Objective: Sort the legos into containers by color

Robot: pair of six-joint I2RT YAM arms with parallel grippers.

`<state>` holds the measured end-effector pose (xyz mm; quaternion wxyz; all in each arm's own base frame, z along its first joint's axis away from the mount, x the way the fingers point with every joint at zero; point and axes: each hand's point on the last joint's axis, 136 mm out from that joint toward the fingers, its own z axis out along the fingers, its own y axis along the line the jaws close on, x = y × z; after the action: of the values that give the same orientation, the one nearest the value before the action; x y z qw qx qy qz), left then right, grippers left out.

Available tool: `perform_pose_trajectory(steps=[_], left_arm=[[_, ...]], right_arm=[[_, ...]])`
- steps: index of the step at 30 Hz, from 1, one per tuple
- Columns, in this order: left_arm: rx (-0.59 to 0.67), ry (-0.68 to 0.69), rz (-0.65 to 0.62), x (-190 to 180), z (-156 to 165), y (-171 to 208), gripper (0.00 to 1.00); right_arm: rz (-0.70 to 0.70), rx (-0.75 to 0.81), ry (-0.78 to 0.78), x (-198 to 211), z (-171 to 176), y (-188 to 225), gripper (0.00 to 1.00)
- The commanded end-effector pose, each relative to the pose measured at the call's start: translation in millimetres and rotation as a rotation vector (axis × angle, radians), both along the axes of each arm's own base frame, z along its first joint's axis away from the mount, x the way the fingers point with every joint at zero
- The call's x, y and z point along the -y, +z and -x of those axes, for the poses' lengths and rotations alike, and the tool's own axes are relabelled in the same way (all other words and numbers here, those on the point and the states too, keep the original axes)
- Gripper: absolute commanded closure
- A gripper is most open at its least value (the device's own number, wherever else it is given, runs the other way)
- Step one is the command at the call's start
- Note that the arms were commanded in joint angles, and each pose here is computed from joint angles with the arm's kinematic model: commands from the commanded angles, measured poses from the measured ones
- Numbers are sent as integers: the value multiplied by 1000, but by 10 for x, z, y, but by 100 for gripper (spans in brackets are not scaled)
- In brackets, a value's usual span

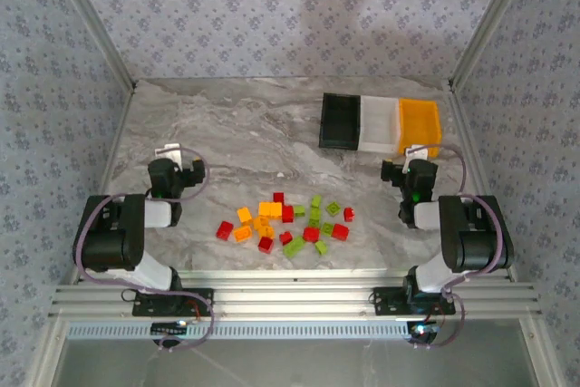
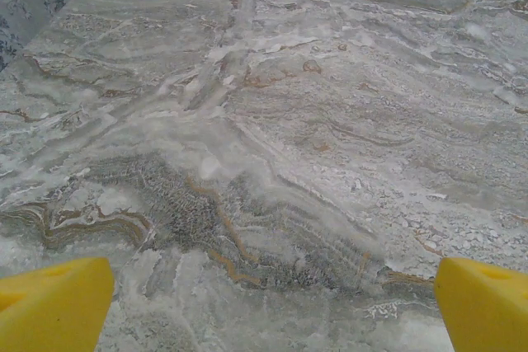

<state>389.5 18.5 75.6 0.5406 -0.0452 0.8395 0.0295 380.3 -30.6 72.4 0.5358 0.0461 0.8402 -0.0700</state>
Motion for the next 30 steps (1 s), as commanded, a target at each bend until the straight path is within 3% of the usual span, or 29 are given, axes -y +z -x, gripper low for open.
perform_pose_trajectory(steps=[1,30], left_arm=[[38,-19,-3,20,-81,135,0],[39,-18,-3,16,-81,135,0]], right_arm=[[-3,42,5,-1,-78,126,0],[-13,46,11,1,-79,133,0]])
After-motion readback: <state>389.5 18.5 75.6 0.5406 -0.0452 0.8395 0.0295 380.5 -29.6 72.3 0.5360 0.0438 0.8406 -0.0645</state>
